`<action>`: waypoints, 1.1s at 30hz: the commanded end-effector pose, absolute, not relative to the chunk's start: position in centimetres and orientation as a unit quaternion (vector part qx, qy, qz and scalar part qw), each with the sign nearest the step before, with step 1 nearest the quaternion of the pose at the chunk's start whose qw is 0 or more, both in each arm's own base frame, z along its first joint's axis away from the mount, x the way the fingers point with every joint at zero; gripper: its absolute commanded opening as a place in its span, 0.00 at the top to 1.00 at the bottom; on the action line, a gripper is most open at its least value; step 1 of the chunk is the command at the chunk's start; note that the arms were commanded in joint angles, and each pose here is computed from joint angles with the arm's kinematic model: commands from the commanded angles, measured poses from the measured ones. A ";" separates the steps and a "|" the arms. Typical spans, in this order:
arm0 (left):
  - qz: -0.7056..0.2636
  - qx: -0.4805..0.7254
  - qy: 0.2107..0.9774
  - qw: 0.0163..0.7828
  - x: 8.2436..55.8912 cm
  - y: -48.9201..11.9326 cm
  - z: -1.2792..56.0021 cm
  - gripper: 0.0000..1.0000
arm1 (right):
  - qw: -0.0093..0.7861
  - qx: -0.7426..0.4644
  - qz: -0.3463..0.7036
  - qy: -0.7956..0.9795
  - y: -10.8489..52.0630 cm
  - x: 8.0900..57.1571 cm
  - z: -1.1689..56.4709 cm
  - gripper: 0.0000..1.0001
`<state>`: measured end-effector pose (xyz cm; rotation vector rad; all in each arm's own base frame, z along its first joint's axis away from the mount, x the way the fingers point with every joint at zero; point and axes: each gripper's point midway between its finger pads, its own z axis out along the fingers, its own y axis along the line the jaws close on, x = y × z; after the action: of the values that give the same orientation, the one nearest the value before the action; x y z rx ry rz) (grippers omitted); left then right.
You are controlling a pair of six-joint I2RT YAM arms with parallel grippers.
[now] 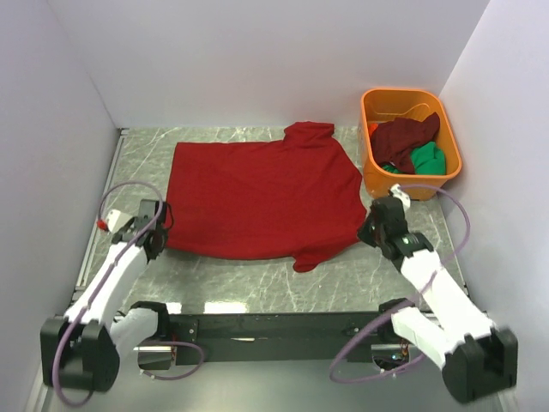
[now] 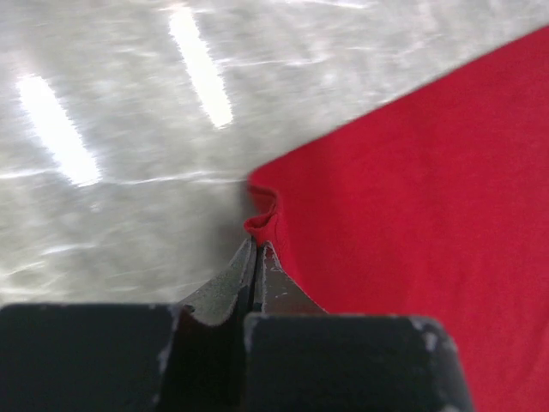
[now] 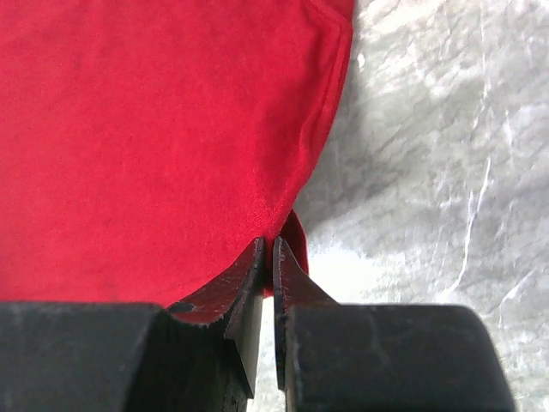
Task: Fold and stack the t-shirts
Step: Fold the tshirt
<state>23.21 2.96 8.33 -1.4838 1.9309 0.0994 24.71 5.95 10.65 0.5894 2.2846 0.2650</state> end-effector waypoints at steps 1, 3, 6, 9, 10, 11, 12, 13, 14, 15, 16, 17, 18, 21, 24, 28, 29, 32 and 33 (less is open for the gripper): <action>0.008 -0.556 0.746 0.366 27.4 2.1 9.8 0.99 | 0.413 0.230 0.084 0.877 5.6 28.5 13.5 0.89; 0.010 -0.556 0.749 0.361 28.7 1.9 9.5 1.00 | 0.400 0.231 0.069 0.884 5.7 29.9 12.6 0.90; 0.024 -0.559 0.754 0.345 30.5 1.7 8.8 0.99 | 0.394 0.229 0.063 0.888 6.2 32.0 12.4 0.91; 0.027 -0.560 0.756 0.338 32.1 1.4 8.5 0.99 | 0.388 0.227 0.049 0.892 6.2 33.7 12.1 0.91; 0.024 -0.561 0.753 0.342 32.8 1.5 8.9 0.99 | 0.395 0.229 0.042 0.889 6.0 34.4 12.6 0.91; 0.029 -0.560 0.756 0.338 33.1 1.4 8.5 0.99 | 0.389 0.228 0.033 0.892 6.0 34.8 12.1 0.92; 0.029 -0.561 0.751 0.345 33.8 1.6 9.1 0.99 | 0.394 0.227 0.030 0.890 6.0 35.5 12.6 0.92; 0.037 -0.560 0.754 0.341 34.0 1.7 8.8 0.99 | 0.396 0.227 0.024 0.890 5.9 35.9 12.7 0.93; 0.040 -0.561 0.753 0.342 34.3 1.7 8.8 0.99 | 0.389 0.224 0.018 0.893 5.9 36.3 12.2 0.94; 0.038 -0.564 0.749 0.346 35.0 1.8 9.3 1.00 | 0.389 0.223 0.015 0.894 5.9 36.7 12.3 0.96; 0.045 -0.564 0.751 0.341 35.1 1.8 8.9 0.99 | 0.395 0.223 0.016 0.891 6.0 37.3 12.8 0.97; 0.046 -0.564 0.751 0.340 35.3 1.8 8.8 0.99 | 0.390 0.224 0.009 0.893 5.9 37.7 12.4 0.96; 0.043 -0.568 0.748 0.341 35.7 1.8 9.0 0.99 | 0.393 0.223 0.010 0.892 6.0 38.2 12.8 0.97; 0.048 -0.572 0.746 0.338 36.4 1.9 8.8 0.99 | 0.391 0.222 -0.001 0.893 5.9 39.4 12.9 0.97; 0.051 -0.578 0.743 0.334 36.8 2.3 8.7 0.99 | 0.389 0.221 -0.005 0.894 5.9 40.2 12.8 0.98; 0.049 -0.584 0.736 0.338 37.1 3.1 9.1 0.99 | 0.386 0.221 -0.008 0.895 5.9 40.7 12.7 0.98; 0.048 -0.586 0.734 0.339 37.2 3.3 9.2 0.99 | 0.386 0.222 -0.011 0.895 5.8 40.8 12.6 0.98; 0.045 -0.586 0.733 0.342 37.7 3.7 9.5 1.00 | 0.387 0.227 -0.012 0.893 5.4 41.0 12.5 0.98; 0.044 -0.585 0.732 0.346 38.1 3.8 9.9 0.99 | 0.388 0.228 -0.011 0.893 5.4 41.0 12.5 0.98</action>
<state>36.03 3.24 7.51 -1.5319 1.9707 0.1588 39.49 6.48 10.90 0.5536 2.3377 0.0004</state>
